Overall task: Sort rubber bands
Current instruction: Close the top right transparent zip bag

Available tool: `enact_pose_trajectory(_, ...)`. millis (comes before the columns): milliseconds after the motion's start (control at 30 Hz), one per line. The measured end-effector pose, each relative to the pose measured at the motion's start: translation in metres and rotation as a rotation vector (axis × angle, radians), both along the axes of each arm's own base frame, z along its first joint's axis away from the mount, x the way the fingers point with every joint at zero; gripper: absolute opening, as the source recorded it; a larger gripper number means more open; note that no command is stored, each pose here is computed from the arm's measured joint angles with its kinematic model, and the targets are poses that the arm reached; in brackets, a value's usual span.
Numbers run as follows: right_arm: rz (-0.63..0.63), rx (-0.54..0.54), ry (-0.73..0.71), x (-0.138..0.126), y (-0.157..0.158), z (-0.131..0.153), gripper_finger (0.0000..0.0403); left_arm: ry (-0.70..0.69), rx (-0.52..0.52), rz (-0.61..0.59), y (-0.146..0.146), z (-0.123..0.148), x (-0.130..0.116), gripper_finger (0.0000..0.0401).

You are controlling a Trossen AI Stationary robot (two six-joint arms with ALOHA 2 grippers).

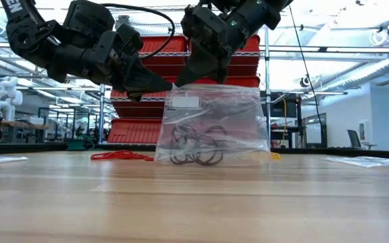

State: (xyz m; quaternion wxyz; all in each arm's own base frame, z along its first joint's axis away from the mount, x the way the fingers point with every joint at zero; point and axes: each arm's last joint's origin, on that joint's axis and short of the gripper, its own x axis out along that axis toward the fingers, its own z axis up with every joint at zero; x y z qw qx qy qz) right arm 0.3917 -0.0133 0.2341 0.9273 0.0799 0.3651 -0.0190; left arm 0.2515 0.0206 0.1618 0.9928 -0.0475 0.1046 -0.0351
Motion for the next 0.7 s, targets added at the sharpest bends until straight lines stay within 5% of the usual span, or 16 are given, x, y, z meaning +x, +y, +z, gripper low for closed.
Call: enact_pose_trajectory(700,-0.024,0.031,0.189,-0.014,0.001,-0.012,0.0007,0.009,-0.002,0.001,0.0,-0.001,0.0,0.0001)
